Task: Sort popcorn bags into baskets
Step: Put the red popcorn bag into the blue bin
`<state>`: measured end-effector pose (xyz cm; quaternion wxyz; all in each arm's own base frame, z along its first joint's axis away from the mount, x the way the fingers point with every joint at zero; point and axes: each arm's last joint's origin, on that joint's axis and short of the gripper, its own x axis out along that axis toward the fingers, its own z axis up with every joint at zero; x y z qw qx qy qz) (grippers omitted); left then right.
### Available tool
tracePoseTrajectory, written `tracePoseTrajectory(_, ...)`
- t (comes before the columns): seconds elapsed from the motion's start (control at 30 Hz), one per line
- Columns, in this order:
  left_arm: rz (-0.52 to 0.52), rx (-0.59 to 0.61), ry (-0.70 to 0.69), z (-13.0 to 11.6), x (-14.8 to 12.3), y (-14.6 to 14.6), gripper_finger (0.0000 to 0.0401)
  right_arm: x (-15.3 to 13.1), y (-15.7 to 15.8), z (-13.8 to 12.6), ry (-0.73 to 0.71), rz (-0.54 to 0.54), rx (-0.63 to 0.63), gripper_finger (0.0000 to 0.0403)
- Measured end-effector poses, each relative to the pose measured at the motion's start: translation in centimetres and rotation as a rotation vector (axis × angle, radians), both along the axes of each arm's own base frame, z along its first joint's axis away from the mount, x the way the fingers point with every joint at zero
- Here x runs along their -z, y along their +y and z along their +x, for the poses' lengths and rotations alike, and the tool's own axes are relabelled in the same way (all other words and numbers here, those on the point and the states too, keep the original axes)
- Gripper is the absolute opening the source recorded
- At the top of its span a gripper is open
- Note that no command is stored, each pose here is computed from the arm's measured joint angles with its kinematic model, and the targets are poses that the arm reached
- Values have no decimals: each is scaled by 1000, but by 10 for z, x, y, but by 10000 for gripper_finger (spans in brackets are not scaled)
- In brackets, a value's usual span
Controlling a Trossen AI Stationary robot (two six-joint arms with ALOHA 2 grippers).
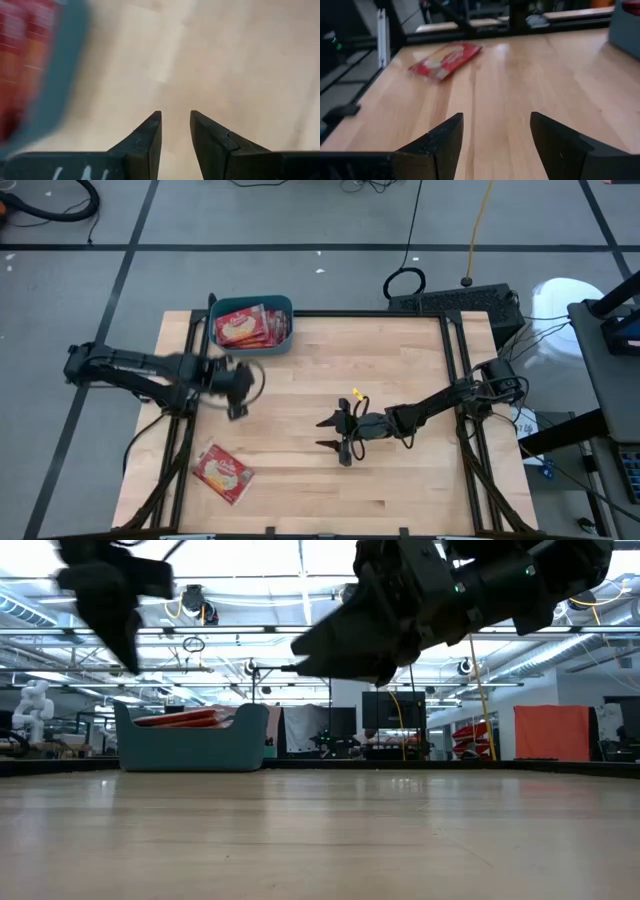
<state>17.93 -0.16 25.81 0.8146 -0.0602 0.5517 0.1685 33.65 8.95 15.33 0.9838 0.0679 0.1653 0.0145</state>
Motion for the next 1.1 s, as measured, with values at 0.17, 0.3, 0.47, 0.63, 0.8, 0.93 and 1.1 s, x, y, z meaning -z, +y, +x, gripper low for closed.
tracePoseTrajectory(0.17, -87, 94, -88, -10, 33, -52, 108, -4, 13, -2, -24, 0, 61, 222)
tracePoseTrajectory(0.3, -100, 204, -176, -14, 47, -90, 108, -11, 28, 9, -52, 22, 39, 221)
tracePoseTrajectory(0.47, -62, 344, -223, -21, 55, -129, 108, -13, 46, 44, -40, 16, 27, 222)
tracePoseTrajectory(0.63, -98, 371, -224, -28, 65, -154, 108, 0, 65, 93, -14, 19, 31, 221)
tracePoseTrajectory(0.8, -126, 350, -187, -39, 80, -175, 108, 13, 83, 130, 43, 5, 19, 222)
tracePoseTrajectory(0.93, -162, 343, -154, -51, 93, -192, 108, 20, 98, 144, 54, 36, 18, 221)
tracePoseTrajectory(1.1, -183, 290, -125, -63, 108, -206, 108, 24, 106, 147, 23, 67, 55, 222)
